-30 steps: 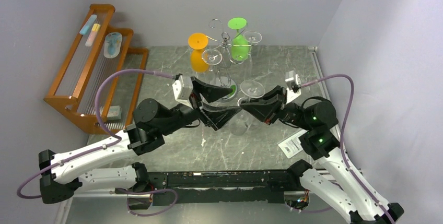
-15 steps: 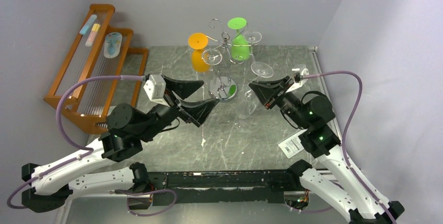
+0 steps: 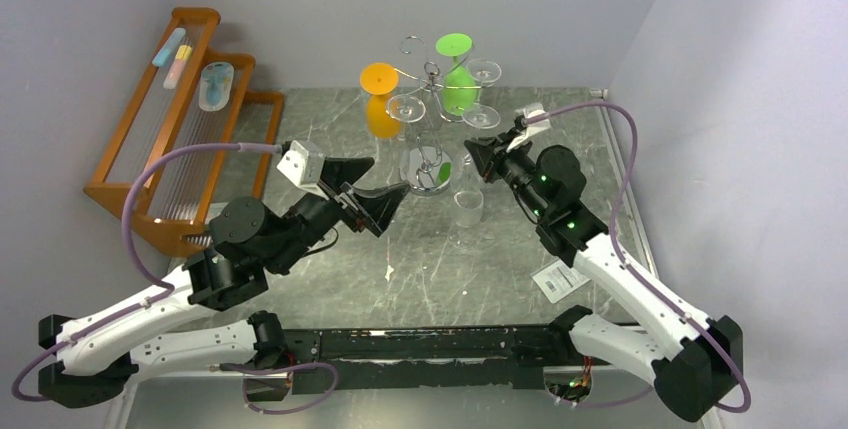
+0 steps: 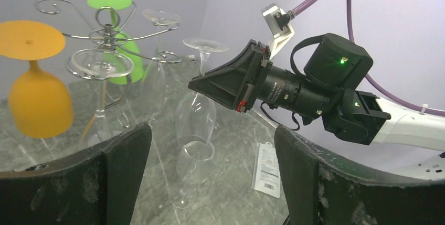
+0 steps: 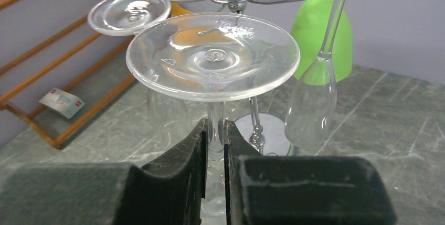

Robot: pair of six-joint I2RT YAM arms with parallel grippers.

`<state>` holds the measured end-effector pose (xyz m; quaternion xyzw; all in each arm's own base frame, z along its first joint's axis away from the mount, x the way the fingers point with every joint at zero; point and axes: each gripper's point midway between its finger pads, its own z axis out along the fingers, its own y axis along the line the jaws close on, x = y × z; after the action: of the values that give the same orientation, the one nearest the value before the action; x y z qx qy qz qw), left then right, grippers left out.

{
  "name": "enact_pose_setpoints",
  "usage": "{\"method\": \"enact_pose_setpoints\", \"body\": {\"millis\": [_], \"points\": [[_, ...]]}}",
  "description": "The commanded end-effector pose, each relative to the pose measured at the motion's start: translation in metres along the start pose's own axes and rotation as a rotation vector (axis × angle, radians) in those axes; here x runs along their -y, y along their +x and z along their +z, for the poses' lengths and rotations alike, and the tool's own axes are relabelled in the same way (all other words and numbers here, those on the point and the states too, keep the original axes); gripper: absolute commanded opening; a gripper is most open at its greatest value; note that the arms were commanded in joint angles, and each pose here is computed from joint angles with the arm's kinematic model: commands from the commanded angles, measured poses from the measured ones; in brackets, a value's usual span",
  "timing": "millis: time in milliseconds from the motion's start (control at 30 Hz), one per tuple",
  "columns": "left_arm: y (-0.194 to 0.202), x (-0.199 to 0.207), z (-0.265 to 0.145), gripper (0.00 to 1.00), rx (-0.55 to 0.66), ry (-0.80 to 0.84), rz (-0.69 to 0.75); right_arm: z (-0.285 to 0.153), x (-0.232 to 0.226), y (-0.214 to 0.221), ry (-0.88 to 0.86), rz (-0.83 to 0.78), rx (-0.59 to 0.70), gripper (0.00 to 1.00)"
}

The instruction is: Place the wine glass upside down on the wine glass rack

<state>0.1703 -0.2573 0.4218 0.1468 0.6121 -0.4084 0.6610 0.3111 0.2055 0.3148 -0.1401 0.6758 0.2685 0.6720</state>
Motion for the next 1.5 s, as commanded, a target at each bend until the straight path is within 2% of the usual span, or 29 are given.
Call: {"method": "enact_pose_setpoints", "body": {"millis": [0,333,867,1267,1467], "points": [[-0.01,-0.013,-0.007,0.91,0.005,-0.066,0.025,0.011,0.004,-0.045,0.029,-0.04,0.155,0.0],[-0.01,-0.021,-0.011,0.91,0.005,-0.097,0.038,0.025,0.017,-0.04,0.097,-0.013,0.15,0.0],[-0.007,-0.024,-0.017,0.9,-0.009,-0.11,0.016,0.065,0.017,-0.017,0.053,-0.012,0.068,0.0],[-0.008,-0.026,-0.02,0.9,-0.011,-0.118,0.006,0.073,-0.012,0.002,-0.168,-0.057,0.018,0.0],[-0.006,-0.027,-0.021,0.9,-0.018,-0.122,0.007,0.071,-0.02,0.001,-0.229,-0.066,0.033,0.0]]}}
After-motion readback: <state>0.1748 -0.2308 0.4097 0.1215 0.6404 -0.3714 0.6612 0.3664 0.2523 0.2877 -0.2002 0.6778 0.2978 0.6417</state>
